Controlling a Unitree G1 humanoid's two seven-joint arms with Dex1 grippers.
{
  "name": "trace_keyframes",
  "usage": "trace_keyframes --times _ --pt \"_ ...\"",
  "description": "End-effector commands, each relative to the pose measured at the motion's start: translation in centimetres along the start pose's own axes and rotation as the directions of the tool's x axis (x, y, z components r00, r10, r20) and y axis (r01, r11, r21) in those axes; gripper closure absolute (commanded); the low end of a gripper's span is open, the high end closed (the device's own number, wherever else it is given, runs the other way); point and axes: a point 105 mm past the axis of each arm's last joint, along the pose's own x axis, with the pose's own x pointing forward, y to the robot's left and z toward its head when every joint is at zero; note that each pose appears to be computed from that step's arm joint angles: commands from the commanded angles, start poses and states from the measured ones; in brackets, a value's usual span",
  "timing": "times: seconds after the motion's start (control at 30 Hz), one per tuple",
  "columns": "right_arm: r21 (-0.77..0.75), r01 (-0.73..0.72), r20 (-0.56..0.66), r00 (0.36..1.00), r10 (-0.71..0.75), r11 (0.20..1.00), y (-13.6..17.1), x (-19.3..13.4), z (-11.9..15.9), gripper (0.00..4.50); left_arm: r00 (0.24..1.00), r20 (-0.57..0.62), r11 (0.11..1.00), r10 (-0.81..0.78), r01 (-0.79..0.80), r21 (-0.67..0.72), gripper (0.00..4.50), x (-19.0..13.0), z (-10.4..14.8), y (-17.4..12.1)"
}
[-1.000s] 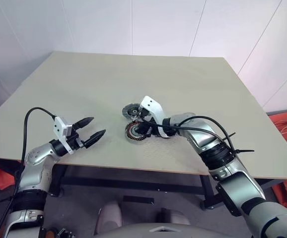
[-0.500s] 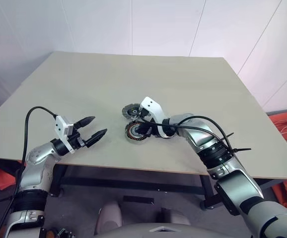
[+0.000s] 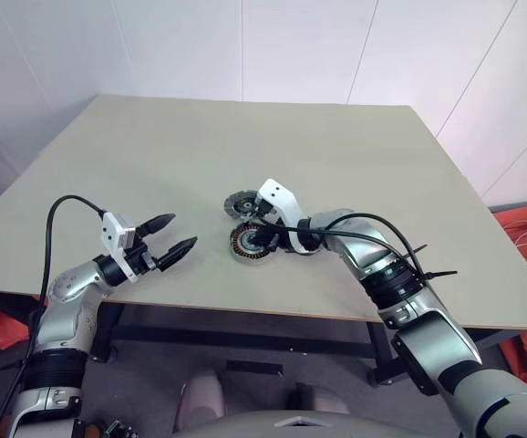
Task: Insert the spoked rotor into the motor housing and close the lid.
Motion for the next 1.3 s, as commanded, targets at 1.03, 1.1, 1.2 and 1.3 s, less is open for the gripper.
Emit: trace_keyframes --times 1.03,1.1,1.2,1.3 --pt "-0.029 -0.021 0.022 1.000 0.021 0.999 0.50 -0.19 0.79 3.85 1.000 0.025 0.999 -0.003 0.002 0.044 0.00 -0.09 0.57 0.59" --pt "-0.029 -0.024 0.023 0.999 0.025 0.999 0.59 -0.18 0.82 3.50 1.000 0.025 0.999 -0.003 0.002 0.043 0.00 -0.10 0.53 0.60" --pt "-0.032 -0.026 0.031 0.999 0.027 0.999 0.67 -0.18 1.03 2.51 1.000 0.025 0.999 -0.003 0.002 0.042 0.00 -0.10 0.45 0.61" --pt "-0.036 -0.032 0.039 0.999 0.034 0.999 0.81 -0.23 1.25 1.47 1.000 0.025 0.999 -0.002 0.001 0.040 0.00 -0.10 0.36 0.64"
